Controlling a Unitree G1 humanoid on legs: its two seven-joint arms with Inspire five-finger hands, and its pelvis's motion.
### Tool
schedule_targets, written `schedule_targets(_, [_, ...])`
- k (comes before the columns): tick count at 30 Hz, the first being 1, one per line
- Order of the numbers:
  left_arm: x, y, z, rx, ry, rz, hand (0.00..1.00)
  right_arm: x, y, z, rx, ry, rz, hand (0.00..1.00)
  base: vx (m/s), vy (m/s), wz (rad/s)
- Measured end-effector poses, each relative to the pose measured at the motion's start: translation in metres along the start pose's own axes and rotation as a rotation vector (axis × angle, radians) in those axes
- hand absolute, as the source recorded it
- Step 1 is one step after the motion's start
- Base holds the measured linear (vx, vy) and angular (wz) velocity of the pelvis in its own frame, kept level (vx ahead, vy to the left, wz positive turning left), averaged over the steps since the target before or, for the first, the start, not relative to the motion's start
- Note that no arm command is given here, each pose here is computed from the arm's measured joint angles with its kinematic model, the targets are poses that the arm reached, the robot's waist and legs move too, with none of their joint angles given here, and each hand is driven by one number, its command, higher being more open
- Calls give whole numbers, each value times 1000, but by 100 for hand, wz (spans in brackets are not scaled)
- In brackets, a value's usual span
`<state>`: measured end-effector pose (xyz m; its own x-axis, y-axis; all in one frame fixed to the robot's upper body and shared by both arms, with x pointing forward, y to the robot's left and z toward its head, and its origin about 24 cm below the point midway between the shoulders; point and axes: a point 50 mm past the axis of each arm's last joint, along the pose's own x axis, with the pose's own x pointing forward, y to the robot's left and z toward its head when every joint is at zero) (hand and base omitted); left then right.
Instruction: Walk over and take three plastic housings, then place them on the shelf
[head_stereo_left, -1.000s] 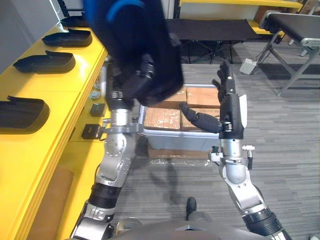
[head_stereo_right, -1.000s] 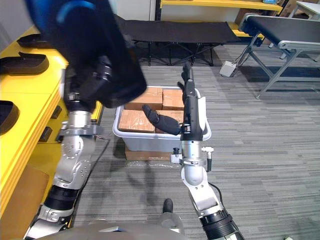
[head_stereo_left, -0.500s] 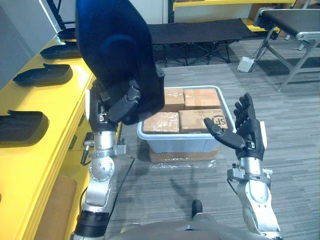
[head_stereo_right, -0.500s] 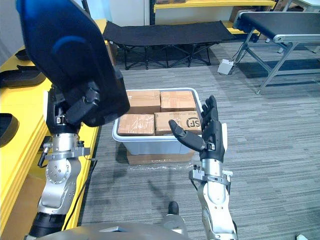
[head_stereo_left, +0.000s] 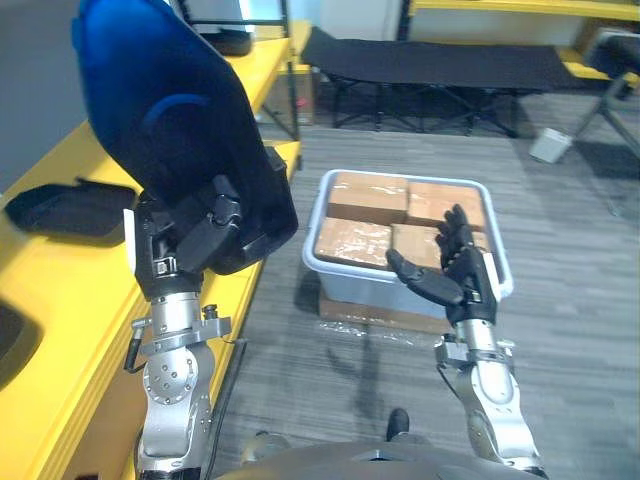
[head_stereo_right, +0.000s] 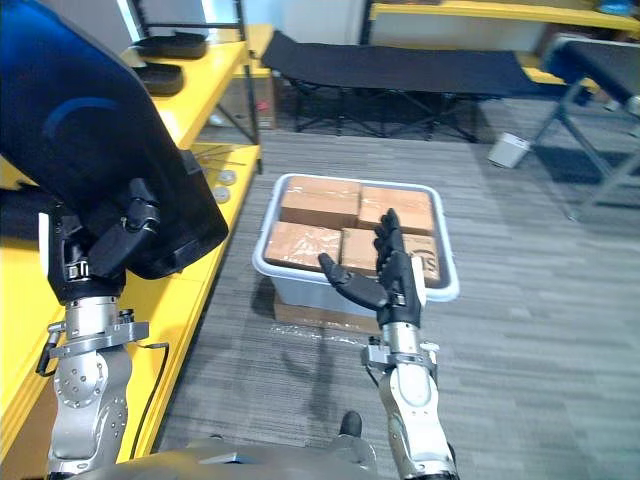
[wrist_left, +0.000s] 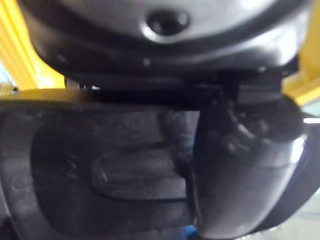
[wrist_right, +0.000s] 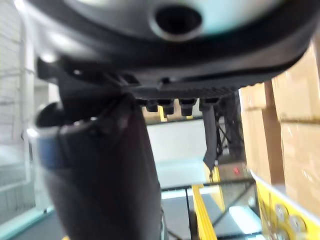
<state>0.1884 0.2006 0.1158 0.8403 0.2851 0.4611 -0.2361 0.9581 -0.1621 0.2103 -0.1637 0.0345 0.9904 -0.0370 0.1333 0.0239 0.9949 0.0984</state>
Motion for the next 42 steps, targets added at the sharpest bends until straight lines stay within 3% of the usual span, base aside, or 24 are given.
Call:
schedule_targets(5, [-17,31,-1,5,54,147,0,21,28,10,-20,-65,112,100,-12,18,54])
schedule_targets(11, [-38,55,1,57,113,228,0,31,31,17,-29,-94,124,100,-10,25,14])
schedule_targets(20, [-37,44,-3,24,142,100,0,28,9,10,-81,-31,84,100,-25,53,45])
schedule_targets(26, [-34,42,-3,-3,133,60,0,26,12,8,-90,-21,106,100,54,68,43])
schedule_targets(33, [-7,7,-2,-98,65,-228,0,6,-16,2,-113,25,0,100,98,-64,104])
schedule_targets(42, [-15,6,-22,-129,161,-140,0,13,-13,14,-150,-59,41,100,-79,-40,7])
